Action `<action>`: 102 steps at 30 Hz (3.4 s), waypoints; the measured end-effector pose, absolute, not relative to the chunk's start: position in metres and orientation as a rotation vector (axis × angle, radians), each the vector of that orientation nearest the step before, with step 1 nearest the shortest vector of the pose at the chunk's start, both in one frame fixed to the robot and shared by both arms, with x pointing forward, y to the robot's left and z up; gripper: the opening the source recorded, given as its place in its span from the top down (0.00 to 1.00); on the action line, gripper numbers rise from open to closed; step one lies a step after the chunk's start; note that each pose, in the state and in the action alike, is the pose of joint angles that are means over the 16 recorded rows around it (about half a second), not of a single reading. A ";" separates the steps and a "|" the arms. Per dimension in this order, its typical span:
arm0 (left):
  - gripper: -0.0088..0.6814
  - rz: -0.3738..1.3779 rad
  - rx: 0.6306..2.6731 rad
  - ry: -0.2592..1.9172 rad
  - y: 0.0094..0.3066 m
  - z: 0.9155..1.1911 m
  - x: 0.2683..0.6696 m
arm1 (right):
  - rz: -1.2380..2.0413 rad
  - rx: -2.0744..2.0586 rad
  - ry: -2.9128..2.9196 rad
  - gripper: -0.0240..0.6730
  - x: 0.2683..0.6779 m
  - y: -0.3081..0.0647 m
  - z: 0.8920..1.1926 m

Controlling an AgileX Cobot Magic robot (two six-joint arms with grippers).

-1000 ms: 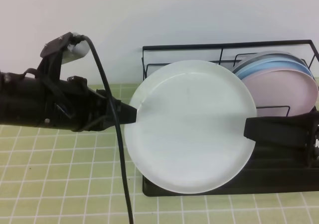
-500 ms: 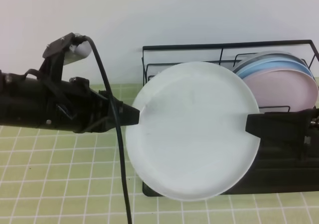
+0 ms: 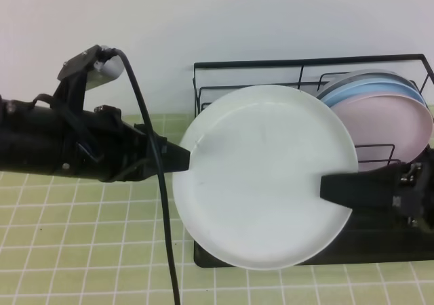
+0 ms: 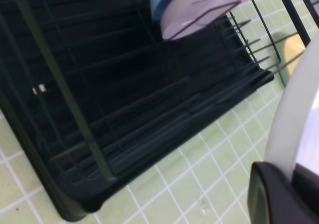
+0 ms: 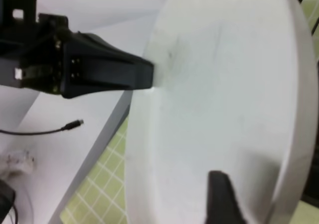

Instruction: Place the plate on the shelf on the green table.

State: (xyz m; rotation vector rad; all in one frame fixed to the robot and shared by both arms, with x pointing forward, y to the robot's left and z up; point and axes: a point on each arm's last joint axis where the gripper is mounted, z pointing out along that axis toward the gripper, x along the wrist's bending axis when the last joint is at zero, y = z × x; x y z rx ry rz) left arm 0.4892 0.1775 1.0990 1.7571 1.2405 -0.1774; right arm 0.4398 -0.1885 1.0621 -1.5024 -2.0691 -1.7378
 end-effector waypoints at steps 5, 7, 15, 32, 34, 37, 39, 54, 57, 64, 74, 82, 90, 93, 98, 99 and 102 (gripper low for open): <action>0.96 -0.201 1.774 1.232 0.177 1.099 0.487 | -1.720 -1.445 -2.131 0.64 0.445 -0.186 1.056; 0.92 -0.216 1.776 1.233 0.177 1.098 0.486 | -1.726 -1.410 -2.172 0.71 0.448 -0.185 1.056; 0.63 -0.312 1.742 1.241 0.173 1.101 0.482 | -1.798 -1.230 -2.469 0.84 0.462 -0.184 1.074; 0.50 -0.435 1.687 1.188 0.168 1.108 0.476 | -1.386 -0.631 -3.660 0.85 0.492 -0.211 1.119; 0.58 -0.429 1.702 1.182 0.168 1.107 0.476 | -1.298 -0.543 -3.755 0.85 0.494 -0.214 1.120; 0.71 -0.423 1.724 1.175 0.168 1.106 0.475 | -1.175 -0.424 -3.865 0.85 0.496 -0.217 1.120; 0.79 -0.417 1.740 1.171 0.169 1.105 0.475 | -1.112 -0.364 -3.915 0.85 0.498 -0.218 1.119; 0.99 -0.411 1.821 1.151 0.171 1.101 0.471 | -0.870 -0.164 -4.041 0.85 0.513 -0.220 1.108; 0.99 -0.413 1.825 1.150 0.171 1.100 0.471 | -0.863 -0.160 -4.052 0.85 0.515 -0.220 1.107; 0.99 -0.413 1.829 1.148 0.171 1.100 0.471 | -0.857 -0.155 -4.070 0.85 0.518 -0.220 1.105; 0.99 -0.411 1.831 1.146 0.171 1.101 0.471 | -0.812 -0.140 -4.038 0.85 0.521 -0.219 1.098; 0.99 -0.412 1.832 1.145 0.171 1.101 0.470 | -0.731 -0.131 -3.980 0.86 0.532 -0.216 1.077; 0.99 -0.422 1.837 1.141 0.171 1.100 0.470 | -0.682 -0.165 -3.936 0.85 0.544 -0.213 1.057; 0.99 -0.429 1.841 1.137 0.171 1.100 0.469 | -0.687 -0.206 -3.923 0.83 0.546 -0.213 1.054; 0.99 -0.443 1.852 1.125 0.170 1.100 0.467 | -0.709 -0.310 -3.900 0.74 0.548 -0.215 1.052; 0.99 -0.445 1.853 1.123 0.170 1.100 0.467 | -0.713 -0.331 -3.896 0.72 0.548 -0.216 1.052; 0.99 -0.452 1.859 1.117 0.170 1.100 0.466 | -0.731 -0.395 -3.887 0.63 0.548 -0.218 1.052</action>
